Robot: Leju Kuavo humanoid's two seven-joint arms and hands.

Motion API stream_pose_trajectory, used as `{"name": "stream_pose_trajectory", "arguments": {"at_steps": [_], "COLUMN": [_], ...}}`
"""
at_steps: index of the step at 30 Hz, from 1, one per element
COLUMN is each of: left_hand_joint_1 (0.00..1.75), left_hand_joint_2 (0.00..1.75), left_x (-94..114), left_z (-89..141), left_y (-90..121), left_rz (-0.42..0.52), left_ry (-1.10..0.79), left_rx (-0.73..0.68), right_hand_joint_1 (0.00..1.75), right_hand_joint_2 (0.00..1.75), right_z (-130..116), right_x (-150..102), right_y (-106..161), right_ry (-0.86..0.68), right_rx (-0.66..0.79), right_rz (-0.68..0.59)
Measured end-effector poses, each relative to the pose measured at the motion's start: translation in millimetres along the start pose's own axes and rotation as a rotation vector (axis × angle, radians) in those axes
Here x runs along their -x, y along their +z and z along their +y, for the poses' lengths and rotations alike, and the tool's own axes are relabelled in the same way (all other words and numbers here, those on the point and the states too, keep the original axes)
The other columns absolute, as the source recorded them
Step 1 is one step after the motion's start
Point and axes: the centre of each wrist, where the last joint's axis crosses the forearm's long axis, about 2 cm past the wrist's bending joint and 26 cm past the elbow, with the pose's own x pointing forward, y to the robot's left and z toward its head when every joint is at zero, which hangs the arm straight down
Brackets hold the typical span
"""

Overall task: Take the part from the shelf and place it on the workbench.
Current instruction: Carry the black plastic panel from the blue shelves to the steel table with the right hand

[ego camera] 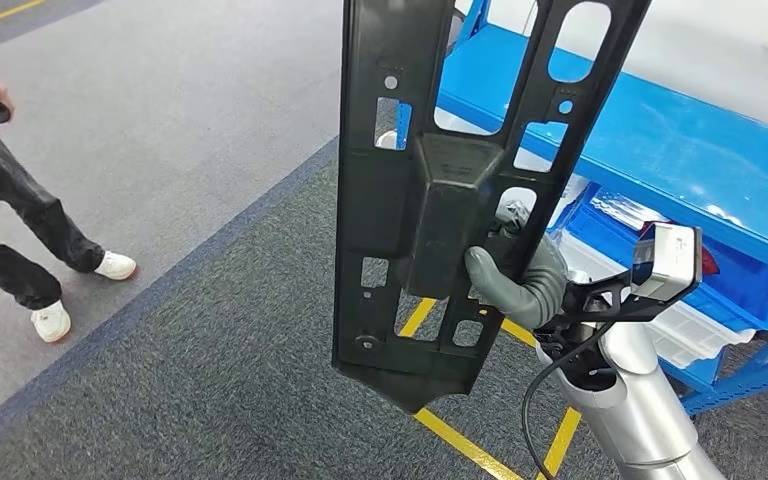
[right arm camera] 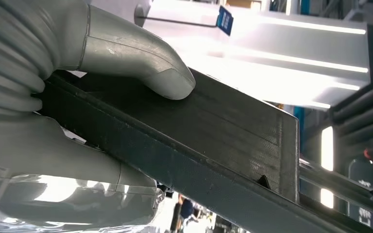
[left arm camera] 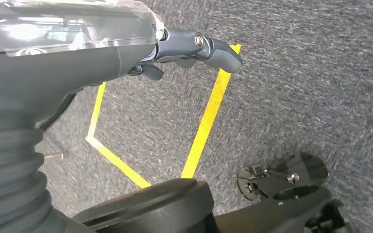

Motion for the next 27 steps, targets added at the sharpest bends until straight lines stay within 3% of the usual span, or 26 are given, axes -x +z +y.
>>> {"name": "stream_pose_trajectory", "arguments": {"at_steps": [23,27], "left_hand_joint_1": [0.0,0.0], "left_hand_joint_2": [1.75,1.75], "left_x": [-8.3,-2.2], "left_z": [1.6,-0.6], "left_y": [-1.2,0.1], "left_rz": [-0.016,0.002], "left_ry": [-0.011,-0.014], "left_rx": [-0.012,-0.014], "right_hand_joint_1": [1.75,1.75], "right_hand_joint_2": [1.75,1.75], "right_z": [0.5,1.7], "right_x": [-0.9,-0.2], "right_y": [7.0,8.4], "right_ry": [0.022,0.02], "right_rx": [0.055,0.06], "right_rz": [0.015,0.015]}}
